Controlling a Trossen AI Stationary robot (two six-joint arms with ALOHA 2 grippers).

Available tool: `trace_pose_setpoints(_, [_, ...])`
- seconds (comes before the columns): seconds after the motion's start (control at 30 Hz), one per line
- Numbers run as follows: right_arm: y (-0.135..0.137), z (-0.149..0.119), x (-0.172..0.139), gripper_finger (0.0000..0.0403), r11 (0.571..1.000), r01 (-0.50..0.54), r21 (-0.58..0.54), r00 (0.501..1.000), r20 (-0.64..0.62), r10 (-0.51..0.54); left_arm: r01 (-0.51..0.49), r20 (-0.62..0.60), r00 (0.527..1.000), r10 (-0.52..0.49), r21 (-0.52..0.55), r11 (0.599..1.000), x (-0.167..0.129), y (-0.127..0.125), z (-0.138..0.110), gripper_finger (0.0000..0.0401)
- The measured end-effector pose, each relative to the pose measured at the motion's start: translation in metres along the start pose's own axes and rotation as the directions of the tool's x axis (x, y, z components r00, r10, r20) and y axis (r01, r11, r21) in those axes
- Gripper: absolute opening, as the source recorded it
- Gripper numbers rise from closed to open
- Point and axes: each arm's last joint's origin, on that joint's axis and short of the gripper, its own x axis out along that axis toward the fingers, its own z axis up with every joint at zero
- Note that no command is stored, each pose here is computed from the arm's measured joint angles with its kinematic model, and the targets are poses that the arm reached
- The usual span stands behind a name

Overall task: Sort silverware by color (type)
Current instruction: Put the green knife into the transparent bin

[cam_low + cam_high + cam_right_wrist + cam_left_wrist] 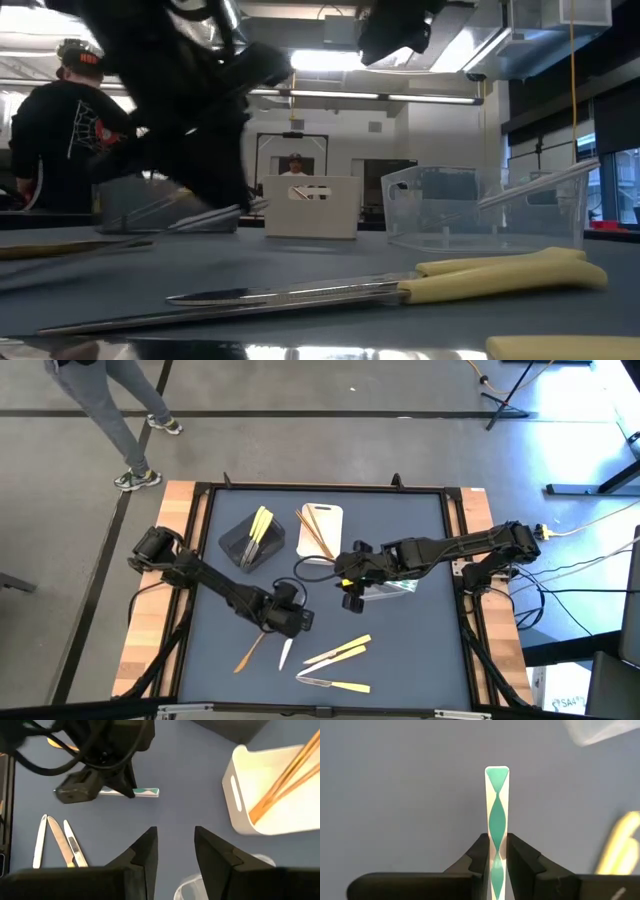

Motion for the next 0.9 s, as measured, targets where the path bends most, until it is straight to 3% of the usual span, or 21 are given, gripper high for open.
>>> trace_pose_setpoints(0.27, [-0.002, -0.005, 0.000, 0.0117, 0.996, 0.024, 0.081, 0.998, -0.056, -0.020, 0.137, 0.098, 0.983, -0.154, 0.162, 0.977, 0.004, -0.018, 0.017, 0.0045])
trace_pose_setpoints(0.47, [-0.011, -0.010, -0.009, 0.0117, 0.990, 0.009, 0.144, 0.992, -0.127, 0.009, 0.211, 0.148, 0.951, -0.272, 0.332, 0.919, 0.004, -0.031, 0.028, 0.0045])
trace_pose_setpoints(0.67, [-0.022, -0.010, -0.019, 0.0117, 0.969, -0.101, 0.227, 0.972, -0.185, 0.145, 0.255, 0.195, 0.894, -0.403, 0.520, 0.815, 0.000, -0.045, 0.037, 0.0045])
trace_pose_setpoints(0.9, [-0.034, -0.007, -0.020, 0.0117, 0.887, -0.255, 0.385, 0.906, -0.227, 0.359, 0.183, 0.226, 0.833, -0.506, 0.750, 0.636, -0.007, -0.056, 0.041, 0.0045])
